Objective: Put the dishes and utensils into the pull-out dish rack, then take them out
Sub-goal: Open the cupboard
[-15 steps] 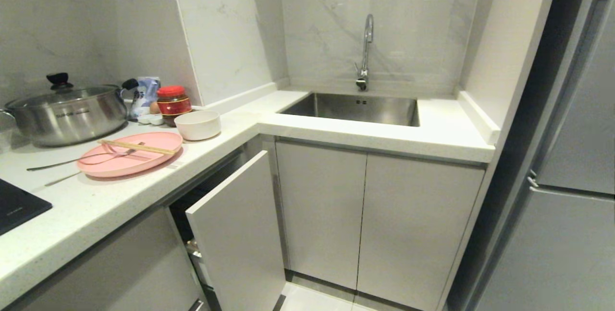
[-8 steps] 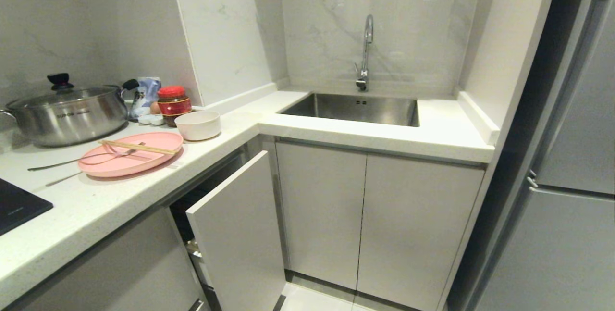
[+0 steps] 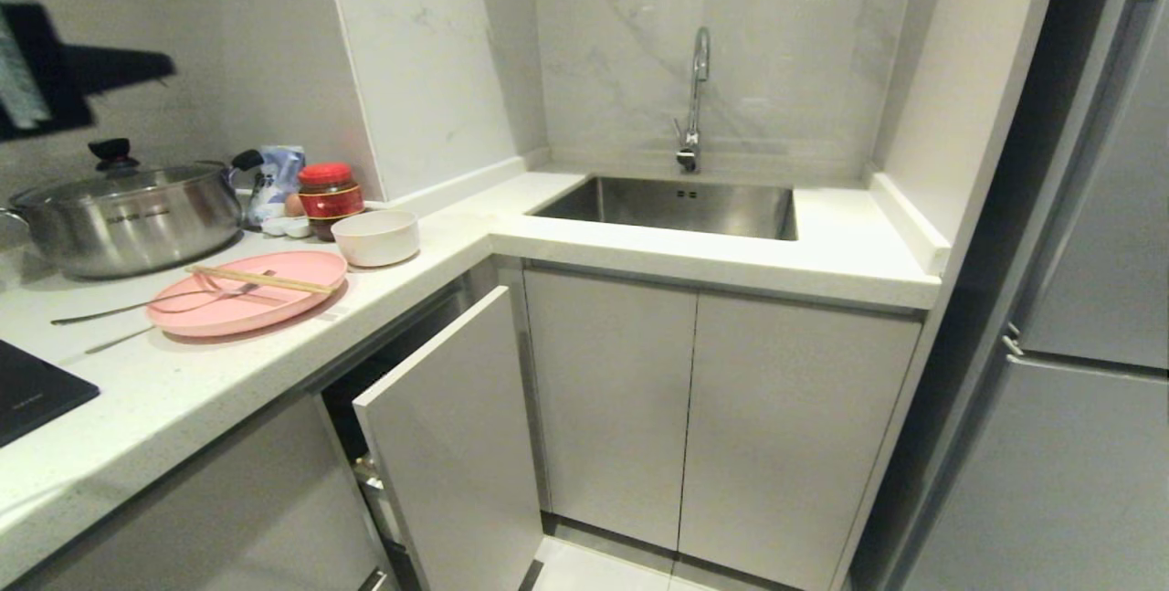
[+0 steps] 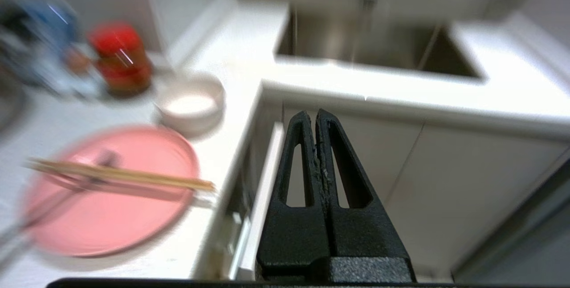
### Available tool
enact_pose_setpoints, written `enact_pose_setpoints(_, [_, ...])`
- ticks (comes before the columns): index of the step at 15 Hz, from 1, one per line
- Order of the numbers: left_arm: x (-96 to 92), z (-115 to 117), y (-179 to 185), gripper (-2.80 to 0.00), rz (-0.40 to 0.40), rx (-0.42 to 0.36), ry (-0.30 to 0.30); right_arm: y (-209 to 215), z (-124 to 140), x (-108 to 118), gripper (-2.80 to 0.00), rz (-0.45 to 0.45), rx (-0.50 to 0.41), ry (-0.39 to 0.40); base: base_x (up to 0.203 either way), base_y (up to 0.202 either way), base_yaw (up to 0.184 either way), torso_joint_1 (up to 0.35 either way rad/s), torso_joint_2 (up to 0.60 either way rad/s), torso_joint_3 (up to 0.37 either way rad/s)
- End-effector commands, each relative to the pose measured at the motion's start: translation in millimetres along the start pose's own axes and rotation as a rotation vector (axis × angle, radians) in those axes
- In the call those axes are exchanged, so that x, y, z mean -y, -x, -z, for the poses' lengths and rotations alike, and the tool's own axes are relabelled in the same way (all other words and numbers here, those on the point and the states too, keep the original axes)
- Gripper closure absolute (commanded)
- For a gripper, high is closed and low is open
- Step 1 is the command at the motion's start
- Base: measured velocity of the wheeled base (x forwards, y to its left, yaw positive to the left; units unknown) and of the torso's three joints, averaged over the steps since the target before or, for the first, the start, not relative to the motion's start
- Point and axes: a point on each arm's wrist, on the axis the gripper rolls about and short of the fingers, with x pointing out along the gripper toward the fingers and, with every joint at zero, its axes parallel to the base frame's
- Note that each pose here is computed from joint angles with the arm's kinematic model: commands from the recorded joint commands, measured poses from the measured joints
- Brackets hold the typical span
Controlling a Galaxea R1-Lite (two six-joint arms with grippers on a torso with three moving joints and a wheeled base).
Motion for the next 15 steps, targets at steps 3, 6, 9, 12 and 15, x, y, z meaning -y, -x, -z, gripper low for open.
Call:
enact_pose_setpoints(3, [27.7, 74.7, -125.6, 0.0, -0.086, -0.346, -0.059, -1.6, 7.3, 0.1, 0.0, 0.0, -0.026, 0.0, 0.0, 0.0, 0.0, 0.0, 0.0, 0.0])
enact_pose_setpoints(6, [37.7, 101.7, -170.9, 0.0, -0.243, -0.418, -0.065, -1.6, 7.3, 0.1, 0.0, 0.0, -0.026, 0.0, 0.0, 0.0, 0.0, 0.0, 0.0, 0.0])
enact_pose_setpoints(9, [40.2, 119.0, -203.5, 0.0, -0.381, -0.439, -0.058, -1.6, 7.3, 0.1, 0.0, 0.0, -0.026, 0.0, 0.0, 0.0, 0.0, 0.0, 0.0, 0.0])
enact_pose_setpoints(12, [40.3, 129.3, -216.0, 0.0, -0.407, -0.46, -0.043, -1.6, 7.3, 0.1, 0.0, 0.0, -0.026, 0.0, 0.0, 0.0, 0.0, 0.0, 0.0, 0.0])
enact_pose_setpoints(15, [39.4, 151.7, -231.7, 0.0, -0.432, -0.531, -0.07, -1.6, 7.3, 0.1, 0.0, 0.0, -0.026, 0.0, 0.0, 0.0, 0.0, 0.0, 0.0, 0.0])
